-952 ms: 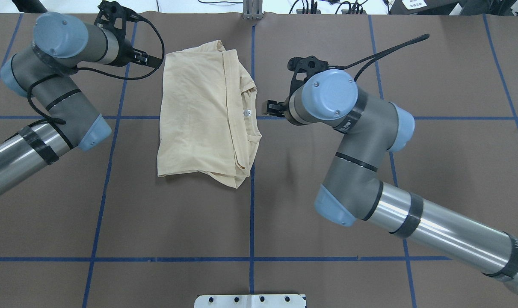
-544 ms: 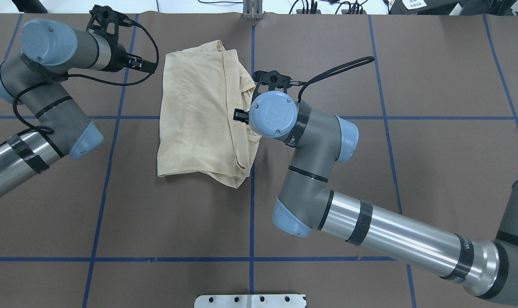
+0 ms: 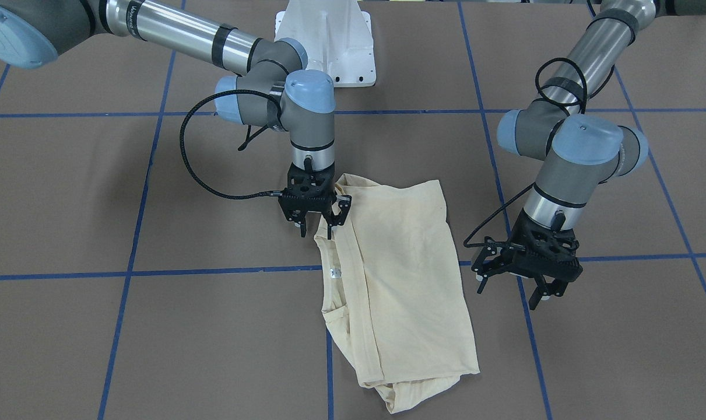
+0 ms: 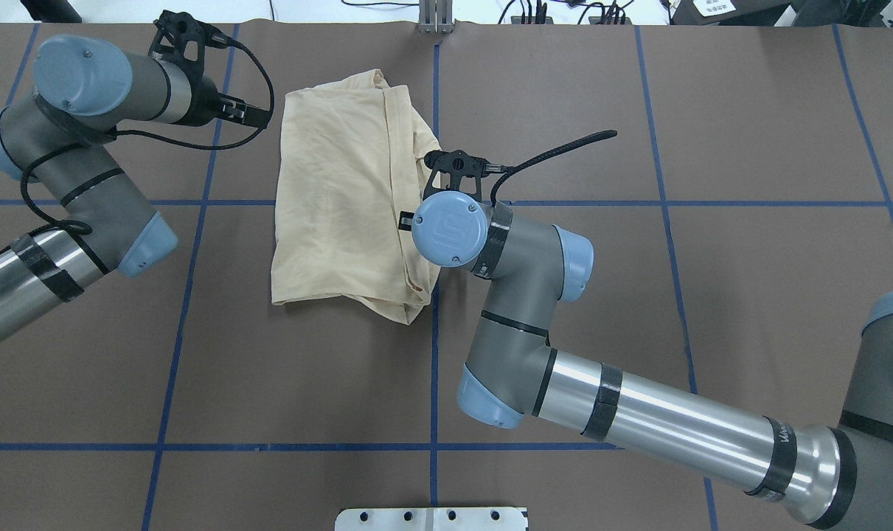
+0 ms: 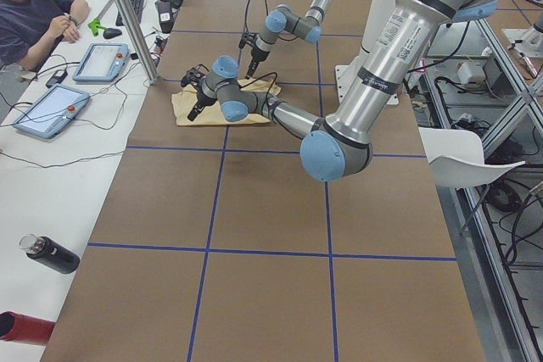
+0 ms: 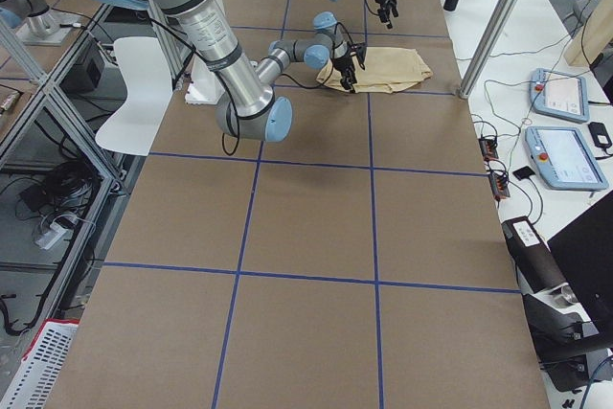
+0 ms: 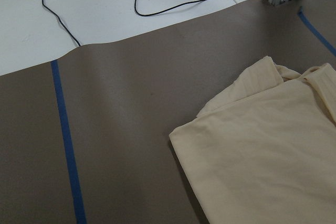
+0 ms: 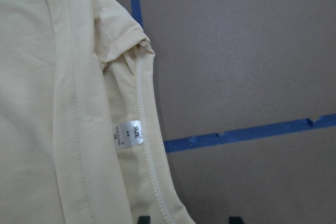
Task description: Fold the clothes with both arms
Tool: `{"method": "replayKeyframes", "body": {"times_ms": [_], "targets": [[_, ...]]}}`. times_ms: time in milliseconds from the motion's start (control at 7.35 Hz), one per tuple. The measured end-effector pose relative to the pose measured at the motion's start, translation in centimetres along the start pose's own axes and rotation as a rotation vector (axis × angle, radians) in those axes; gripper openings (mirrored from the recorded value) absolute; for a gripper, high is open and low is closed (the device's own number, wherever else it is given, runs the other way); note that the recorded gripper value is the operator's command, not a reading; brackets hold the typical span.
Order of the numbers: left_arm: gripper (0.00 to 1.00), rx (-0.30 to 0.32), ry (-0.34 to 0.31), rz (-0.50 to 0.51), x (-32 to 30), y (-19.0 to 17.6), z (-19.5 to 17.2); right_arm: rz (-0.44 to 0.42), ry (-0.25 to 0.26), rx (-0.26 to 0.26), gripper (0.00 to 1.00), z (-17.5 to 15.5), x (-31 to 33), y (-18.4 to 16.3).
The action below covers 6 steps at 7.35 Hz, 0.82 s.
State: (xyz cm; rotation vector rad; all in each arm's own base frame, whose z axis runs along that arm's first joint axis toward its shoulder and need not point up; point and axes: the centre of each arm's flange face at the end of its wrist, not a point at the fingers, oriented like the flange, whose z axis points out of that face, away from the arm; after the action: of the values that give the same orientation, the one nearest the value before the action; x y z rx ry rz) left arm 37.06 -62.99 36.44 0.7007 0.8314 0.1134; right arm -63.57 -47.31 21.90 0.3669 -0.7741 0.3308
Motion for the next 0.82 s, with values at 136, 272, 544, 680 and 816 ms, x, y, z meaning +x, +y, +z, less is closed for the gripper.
{"method": "replayKeyframes", "body": {"times_ms": [136,272,544,680,816], "targets": [[1.0,0.0,0.0,0.0,0.01,0.0,-0.01,-0.003,0.003,0.0,0.48,0.14,-0.06,0.19],[1.0,0.0,0.0,0.0,0.0,0.0,0.01,-0.004,0.003,0.0,0.48,0.17,-0.15,0.29],[1.0,-0.001,-0.001,0.0,-0.02,0.02,0.03,-0.004,0.004,0.0,0.44,0.24,-0.23,0.36],[1.0,-0.001,-0.001,0.0,-0.02,0.02,0.03,-0.005,0.006,0.001,0.44,0.35,-0.3,0.45],[1.0,-0.001,-0.001,0.0,-0.02,0.02,0.04,-0.006,0.006,0.002,0.42,0.37,-0.42,0.52]]}}
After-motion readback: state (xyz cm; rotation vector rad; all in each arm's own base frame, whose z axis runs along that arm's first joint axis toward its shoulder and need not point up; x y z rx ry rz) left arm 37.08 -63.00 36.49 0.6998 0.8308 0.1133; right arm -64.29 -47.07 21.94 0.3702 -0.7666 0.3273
